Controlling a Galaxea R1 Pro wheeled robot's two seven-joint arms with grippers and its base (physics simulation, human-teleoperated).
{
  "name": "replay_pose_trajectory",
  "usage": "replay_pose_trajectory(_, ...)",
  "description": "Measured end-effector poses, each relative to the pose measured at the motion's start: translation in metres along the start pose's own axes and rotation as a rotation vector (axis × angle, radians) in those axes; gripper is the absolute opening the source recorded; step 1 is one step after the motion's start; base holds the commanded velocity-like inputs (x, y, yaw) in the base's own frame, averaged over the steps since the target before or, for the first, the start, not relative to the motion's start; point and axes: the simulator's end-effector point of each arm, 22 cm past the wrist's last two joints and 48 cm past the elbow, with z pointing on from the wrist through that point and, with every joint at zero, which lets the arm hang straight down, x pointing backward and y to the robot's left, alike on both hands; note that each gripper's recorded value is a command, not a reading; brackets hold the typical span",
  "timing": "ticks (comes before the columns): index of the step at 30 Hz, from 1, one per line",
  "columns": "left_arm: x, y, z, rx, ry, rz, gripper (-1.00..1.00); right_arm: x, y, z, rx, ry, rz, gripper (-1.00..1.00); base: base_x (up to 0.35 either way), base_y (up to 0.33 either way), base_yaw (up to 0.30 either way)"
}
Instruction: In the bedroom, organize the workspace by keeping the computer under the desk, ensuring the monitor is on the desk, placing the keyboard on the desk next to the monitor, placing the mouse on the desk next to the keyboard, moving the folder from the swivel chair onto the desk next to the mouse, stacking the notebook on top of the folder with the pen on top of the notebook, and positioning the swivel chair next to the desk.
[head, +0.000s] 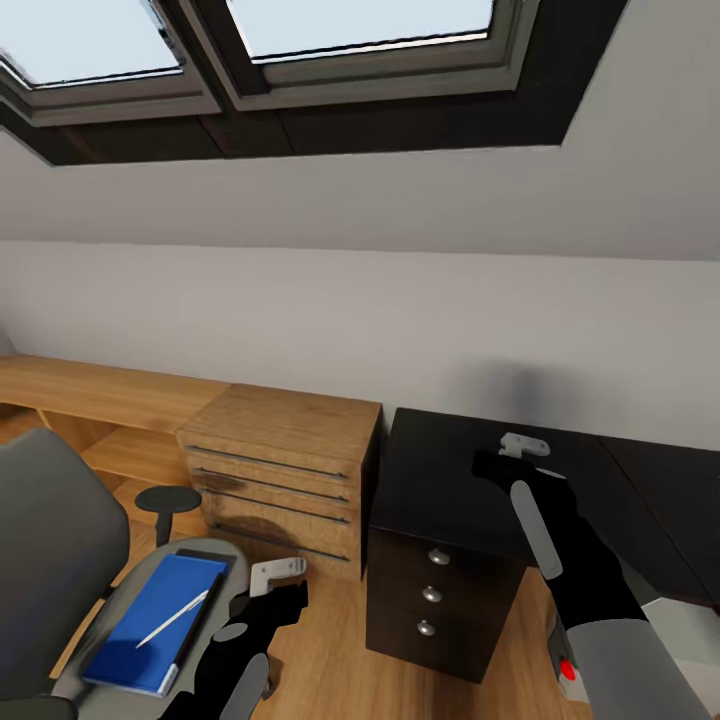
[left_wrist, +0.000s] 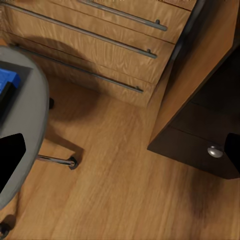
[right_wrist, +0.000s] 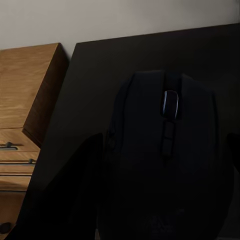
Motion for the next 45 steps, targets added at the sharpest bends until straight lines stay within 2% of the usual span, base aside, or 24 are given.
replay_pose_trajectory(5, 0.005, 0.002, -0.002, -0.006, 0.02, 0.003, 1.0, -0.004, 0.0, -0.004, 0.001, 0.001, -0.001, -1.0, 0.0, 0.0, -0.003)
replay_pose_trajectory(6, 0.054, 0.018, 0.017, -0.052, 0.092, 0.015, 1.0, -0.005, -0.001, -0.004, 0.004, 0.002, -0.003, -1.0, 0.0, 0.0, -0.075)
replay_pose_trajectory(7, 0.126, 0.047, 0.029, -0.125, 0.223, 0.047, 1.0, -0.005, 0.0, -0.005, 0.003, 0.005, -0.003, -1.0, 0.0, 0.0, -0.136)
replay_pose_trajectory(10, 0.151, 0.068, 0.036, -0.177, 0.191, 0.021, 1.0, -0.005, 0.001, -0.006, 0.001, 0.007, -0.002, -1.0, 0.0, 0.0, -0.201)
replay_pose_trajectory(16, 0.167, 0.088, 0.039, -0.224, 0.146, -0.003, 1.0, -0.006, 0.0, -0.006, 0.002, 0.006, -0.001, -1.0, 0.0, 0.0, -0.241)
replay_pose_trajectory(20, 0.17, 0.091, 0.038, -0.232, 0.141, -0.005, 1.0, -0.004, 0.001, -0.006, 0.001, 0.01, -0.001, -1.0, 0.0, 0.0, -0.263)
replay_pose_trajectory(22, 0.184, 0.095, 0.037, -0.241, 0.165, 0.012, 1.0, -0.003, 0.0, -0.006, 0.002, 0.011, 0.0, -1.0, 0.0, 0.0, -0.284)
replay_pose_trajectory(26, 0.19, 0.095, 0.036, -0.244, 0.17, 0.023, 1.0, -0.005, -0.006, -0.006, 0.012, 0.009, 0.014, -1.0, 0.0, -0.043, -0.29)
replay_pose_trajectory(27, 0.188, 0.094, 0.036, -0.242, 0.155, 0.024, 1.0, -0.005, -0.008, -0.006, 0.014, 0.008, 0.017, -1.0, 0.0, -0.236, -0.294)
replay_pose_trajectory(28, 0.182, 0.091, 0.037, -0.238, 0.109, 0.023, 1.0, -0.005, -0.009, -0.006, 0.016, 0.008, 0.02, -1.0, 0.0, -0.276, -0.295)
replay_pose_trajectory(30, 0.178, 0.087, 0.036, -0.229, 0.058, 0.024, 1.0, -0.006, -0.011, -0.006, 0.019, 0.007, 0.023, -1.0, 0.0, -0.305, -0.296)
replay_pose_trajectory(32, 0.177, 0.082, 0.036, -0.216, 0.034, 0.032, 1.0, -0.006, -0.012, -0.005, 0.022, 0.008, 0.021, -1.0, 0.0, -0.179, -0.299)
replay_pose_trajectory(35, 0.175, 0.08, 0.035, -0.207, 0.014, 0.04, 1.0, -0.004, -0.029, -0.003, 0.074, 0.009, -0.035, -1.0, 0.0, -0.024, -0.3)
replay_pose_trajectory(36, 0.175, 0.079, 0.035, -0.206, 0.014, 0.04, 1.0, -0.005, -0.057, -0.002, 0.129, 0.013, -0.086, -1.0, 0.0, -0.003, -0.3)
replay_pose_trajectory(38, 0.175, 0.08, 0.035, -0.207, 0.013, 0.042, 1.0, -0.009, -0.08, -0.002, 0.151, 0.013, -0.111, -1.0, 0.0, -0.001, -0.3)
replay_pose_trajectory(40, 0.175, 0.087, 0.036, -0.217, 0.014, 0.043, 1.0, 0.013, -0.114, 0.008, 0.121, 0.083, -0.145, -1.0, 0.0, 0.0, -0.3)
replay_pose_trajectory(41, 0.176, 0.094, 0.036, -0.225, 0.014, 0.048, 1.0, 0.029, -0.141, 0.013, 0.119, 0.123, -0.156, -1.0, 0.0, 0.0, -0.3)
replay_pose_trajectory(45, 0.178, 0.099, 0.036, -0.231, 0.02, 0.056, 1.0, 0.036, -0.184, 0.015, 0.14, 0.125, -0.158, -1.0, 0.0, 0.0, -0.3)
